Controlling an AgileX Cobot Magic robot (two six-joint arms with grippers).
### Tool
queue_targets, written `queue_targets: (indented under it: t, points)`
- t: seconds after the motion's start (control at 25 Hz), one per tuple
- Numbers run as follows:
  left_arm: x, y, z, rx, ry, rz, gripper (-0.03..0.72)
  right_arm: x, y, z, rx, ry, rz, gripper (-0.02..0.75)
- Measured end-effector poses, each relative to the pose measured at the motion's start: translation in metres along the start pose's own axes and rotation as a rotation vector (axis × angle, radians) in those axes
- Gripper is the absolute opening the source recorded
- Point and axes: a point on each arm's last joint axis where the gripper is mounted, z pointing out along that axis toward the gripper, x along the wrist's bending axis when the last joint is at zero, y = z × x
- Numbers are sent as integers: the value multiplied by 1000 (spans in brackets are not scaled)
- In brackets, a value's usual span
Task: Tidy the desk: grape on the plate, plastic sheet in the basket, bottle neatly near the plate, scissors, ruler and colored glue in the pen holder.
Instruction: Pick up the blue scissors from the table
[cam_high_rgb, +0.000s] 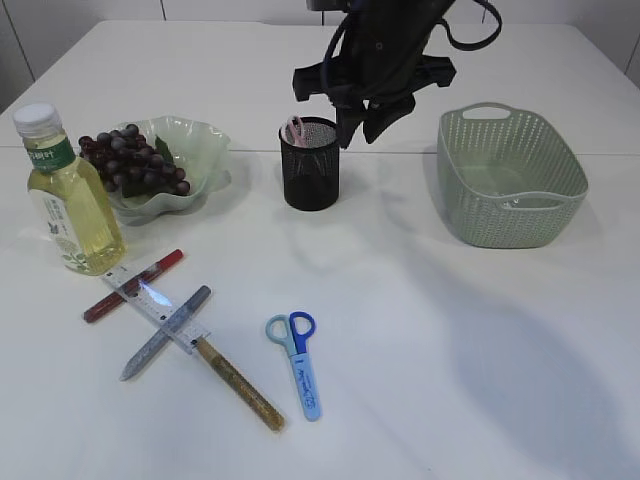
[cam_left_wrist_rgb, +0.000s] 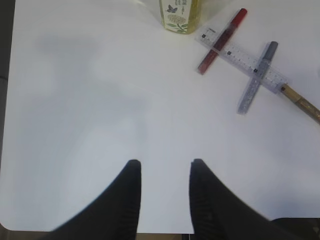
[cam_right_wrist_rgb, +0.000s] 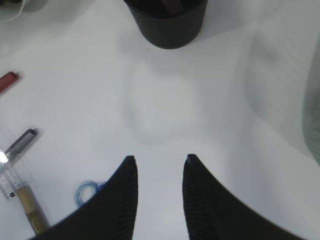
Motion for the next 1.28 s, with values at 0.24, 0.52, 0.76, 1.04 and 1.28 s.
queue_targets:
  t: [0.24, 0.52, 0.76, 1.04, 1.28]
  points:
    - [0, 0, 0, 1, -2, -1, 242, 14, -3, -1, 20, 94, 26, 277]
    - [0, 0, 0, 1, -2, -2, 242, 50, -11, -2, 33, 144, -27, 301]
    - [0, 0, 0, 1, -3, -3, 242, 57, -21, -3, 61, 150, -49, 302]
    - [0, 0, 0, 1, -3, -3, 242, 45, -66, -12, 188, 122, -61, 302]
    - [0, 0, 0, 1, -3, -3, 242, 37, -104, -12, 296, 127, -42, 302]
